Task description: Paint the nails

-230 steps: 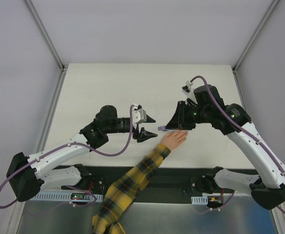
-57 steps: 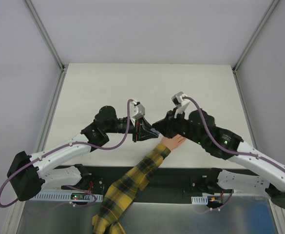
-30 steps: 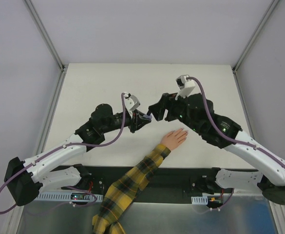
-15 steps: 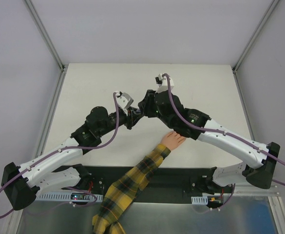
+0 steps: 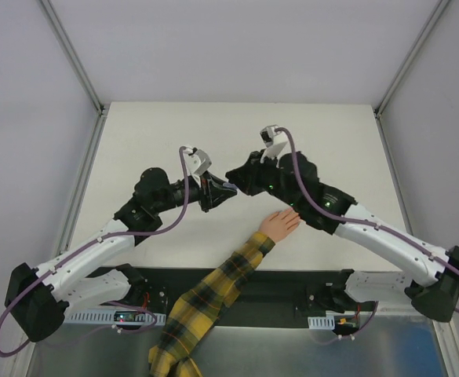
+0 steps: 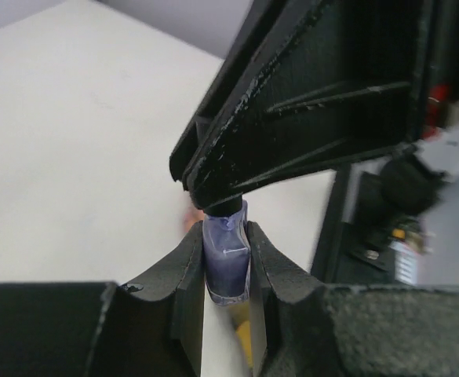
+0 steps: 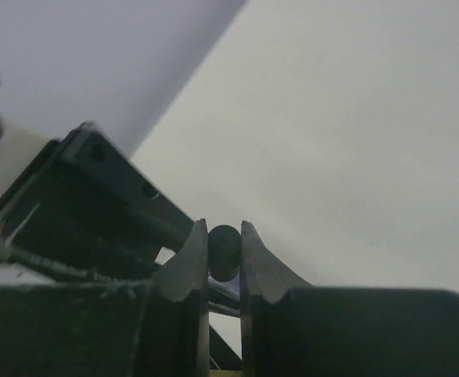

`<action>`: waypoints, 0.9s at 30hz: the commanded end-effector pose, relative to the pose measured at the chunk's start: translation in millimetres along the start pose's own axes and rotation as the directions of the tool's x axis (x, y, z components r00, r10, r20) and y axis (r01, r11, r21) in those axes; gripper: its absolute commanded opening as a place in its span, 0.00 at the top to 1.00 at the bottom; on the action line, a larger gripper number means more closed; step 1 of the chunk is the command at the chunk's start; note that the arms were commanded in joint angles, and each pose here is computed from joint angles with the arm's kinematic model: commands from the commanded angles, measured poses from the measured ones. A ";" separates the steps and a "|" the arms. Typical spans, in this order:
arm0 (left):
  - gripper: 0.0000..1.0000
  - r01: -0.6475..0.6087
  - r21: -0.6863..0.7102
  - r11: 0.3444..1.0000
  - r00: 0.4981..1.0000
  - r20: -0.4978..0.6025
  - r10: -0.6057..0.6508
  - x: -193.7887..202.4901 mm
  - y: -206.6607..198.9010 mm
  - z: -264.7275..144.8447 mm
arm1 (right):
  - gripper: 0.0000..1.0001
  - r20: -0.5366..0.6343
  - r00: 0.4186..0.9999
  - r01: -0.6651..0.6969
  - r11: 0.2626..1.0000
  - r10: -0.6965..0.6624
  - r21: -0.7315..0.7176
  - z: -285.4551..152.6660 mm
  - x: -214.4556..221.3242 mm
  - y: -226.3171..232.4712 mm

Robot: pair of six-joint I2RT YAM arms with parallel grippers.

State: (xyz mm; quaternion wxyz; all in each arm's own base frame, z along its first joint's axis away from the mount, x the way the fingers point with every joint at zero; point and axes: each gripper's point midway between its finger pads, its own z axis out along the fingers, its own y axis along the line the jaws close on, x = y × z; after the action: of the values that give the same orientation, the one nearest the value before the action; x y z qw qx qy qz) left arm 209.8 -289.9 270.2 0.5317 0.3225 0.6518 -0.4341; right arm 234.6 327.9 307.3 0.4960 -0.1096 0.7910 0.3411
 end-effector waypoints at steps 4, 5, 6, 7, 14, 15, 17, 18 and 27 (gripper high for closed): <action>1.00 -0.088 0.786 0.612 0.996 0.087 0.031 -50.9 -125.0 -50.6 | 1.00 -0.028 0.978 0.101 0.593 -0.205 -0.799 -68.3 10.0 54.6; 1.00 -0.024 0.797 0.603 0.999 0.035 -0.006 -48.4 -126.0 -51.7 | 1.00 -0.023 0.979 0.103 0.594 -0.201 -0.798 -69.0 9.0 55.1; 1.00 -0.022 0.798 0.602 0.999 0.033 -0.007 -48.9 -124.8 -49.8 | 1.00 -0.019 0.980 0.104 0.592 -0.198 -0.799 -69.4 8.4 55.2; 1.00 0.004 0.793 0.609 1.000 0.012 -0.023 -46.4 -122.2 -45.3 | 1.00 -0.017 0.981 0.103 0.590 -0.194 -0.801 -69.6 7.4 55.9; 1.00 -0.013 0.607 0.795 1.000 0.011 0.007 -32.2 -86.6 -16.5 | 1.00 -0.002 0.992 0.094 0.728 -0.129 -0.679 -59.9 -8.5 37.5; 1.00 -0.017 0.553 0.833 1.000 0.007 0.015 -32.6 -78.3 -12.0 | 0.97 0.009 0.993 0.095 0.769 -0.116 -0.632 -57.7 -18.8 34.1; 1.00 -0.039 0.384 0.922 0.999 0.004 0.040 -28.1 -49.8 -1.4 | 0.66 -0.020 0.998 0.049 0.892 -0.065 -0.449 -46.2 -24.1 9.4; 1.00 -0.053 0.336 0.940 0.999 0.010 0.052 -30.6 -42.2 0.2 | 0.59 -0.025 0.998 0.039 0.914 -0.054 -0.403 -47.7 -27.6 9.8; 1.00 -0.072 0.073 0.995 0.997 0.029 0.071 -33.1 -1.4 -0.8 | 0.28 0.073 0.997 -0.026 0.999 0.024 0.028 -48.8 -46.3 -6.2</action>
State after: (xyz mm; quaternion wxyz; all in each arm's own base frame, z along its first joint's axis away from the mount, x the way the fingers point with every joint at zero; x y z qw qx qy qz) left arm 196.3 -299.0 292.9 0.4910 0.3763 0.6075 -0.4982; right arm 205.5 306.7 338.4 0.4627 -0.1732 0.7623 0.4182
